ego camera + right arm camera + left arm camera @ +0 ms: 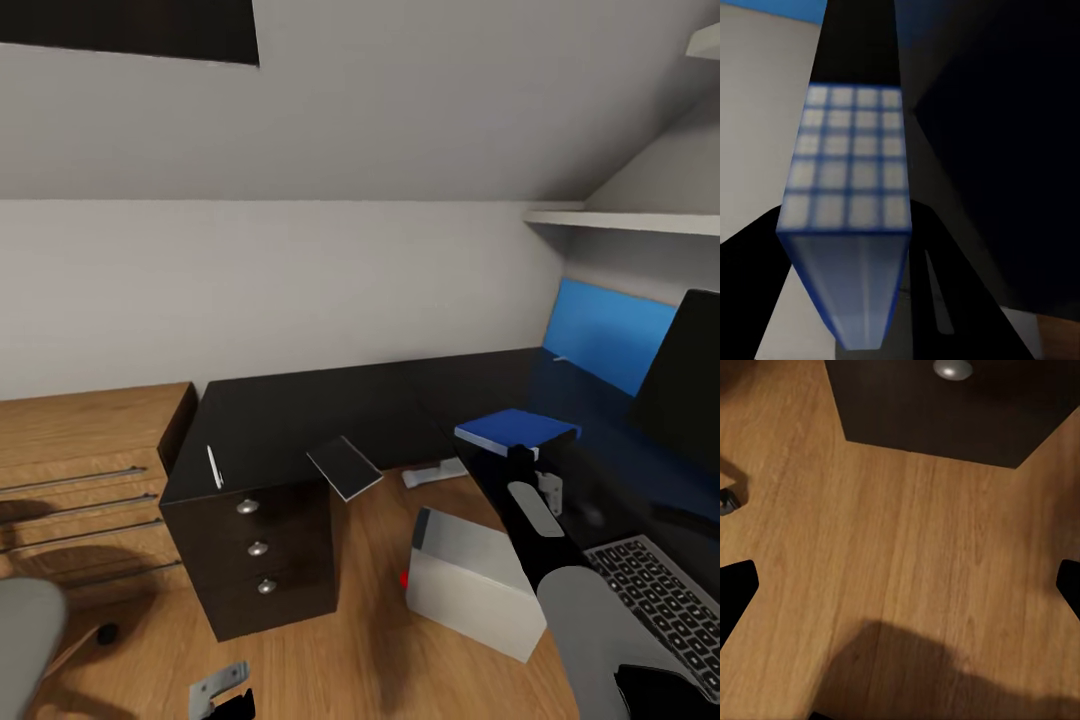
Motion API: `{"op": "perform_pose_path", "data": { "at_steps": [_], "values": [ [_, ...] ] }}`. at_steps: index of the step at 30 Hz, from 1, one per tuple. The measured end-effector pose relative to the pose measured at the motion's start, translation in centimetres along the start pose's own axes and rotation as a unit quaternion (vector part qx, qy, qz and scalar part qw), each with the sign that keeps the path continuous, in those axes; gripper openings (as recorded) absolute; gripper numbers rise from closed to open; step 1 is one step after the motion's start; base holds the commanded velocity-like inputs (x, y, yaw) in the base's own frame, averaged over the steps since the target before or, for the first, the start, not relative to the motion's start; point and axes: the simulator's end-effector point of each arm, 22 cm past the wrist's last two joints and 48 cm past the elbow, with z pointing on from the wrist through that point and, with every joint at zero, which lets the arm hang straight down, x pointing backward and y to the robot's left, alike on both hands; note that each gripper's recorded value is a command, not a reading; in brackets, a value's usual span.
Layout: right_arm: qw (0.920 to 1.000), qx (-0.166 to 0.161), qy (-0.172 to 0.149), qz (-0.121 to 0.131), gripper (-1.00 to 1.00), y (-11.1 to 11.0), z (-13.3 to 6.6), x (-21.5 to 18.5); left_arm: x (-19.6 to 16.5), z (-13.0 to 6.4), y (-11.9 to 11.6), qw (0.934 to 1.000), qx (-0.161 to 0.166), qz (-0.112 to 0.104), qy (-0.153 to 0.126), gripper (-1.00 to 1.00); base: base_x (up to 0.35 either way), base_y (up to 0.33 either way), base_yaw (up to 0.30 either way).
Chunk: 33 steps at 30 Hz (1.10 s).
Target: In the bedroom, organize the workspace by keeping the computer under the desk, ensuring the monitor is on the desk, placing the keyboard on the desk next to the monitor, placing the mouse on the desk next to the keyboard, moving the folder from the swivel chair onto the desk next to the mouse, stacking the notebook on top of the folder with the pen on top of the notebook, and positioning the swivel chair next to the desk.
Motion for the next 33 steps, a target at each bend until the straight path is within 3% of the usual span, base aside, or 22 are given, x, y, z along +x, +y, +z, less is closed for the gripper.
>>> {"op": "perform_pose_path", "data": {
  "at_steps": [11, 33],
  "values": [
    [1.0000, 0.000, 0.000, 0.001, -1.00, -1.9, 0.6, 0.3, 1.4, 1.5, 0.1, 1.0000, 0.000, 0.001, 0.001, 1.00, 0.000, 0.000, 0.000],
    [0.9998, 0.008, -0.012, 0.013, -1.00, -2.3, 1.1, -1.5, 2.2, 1.8, 0.8, 0.9999, -0.006, 0.005, 0.009, 1.00, 0.004, 0.000, 0.000]
  ]
}}
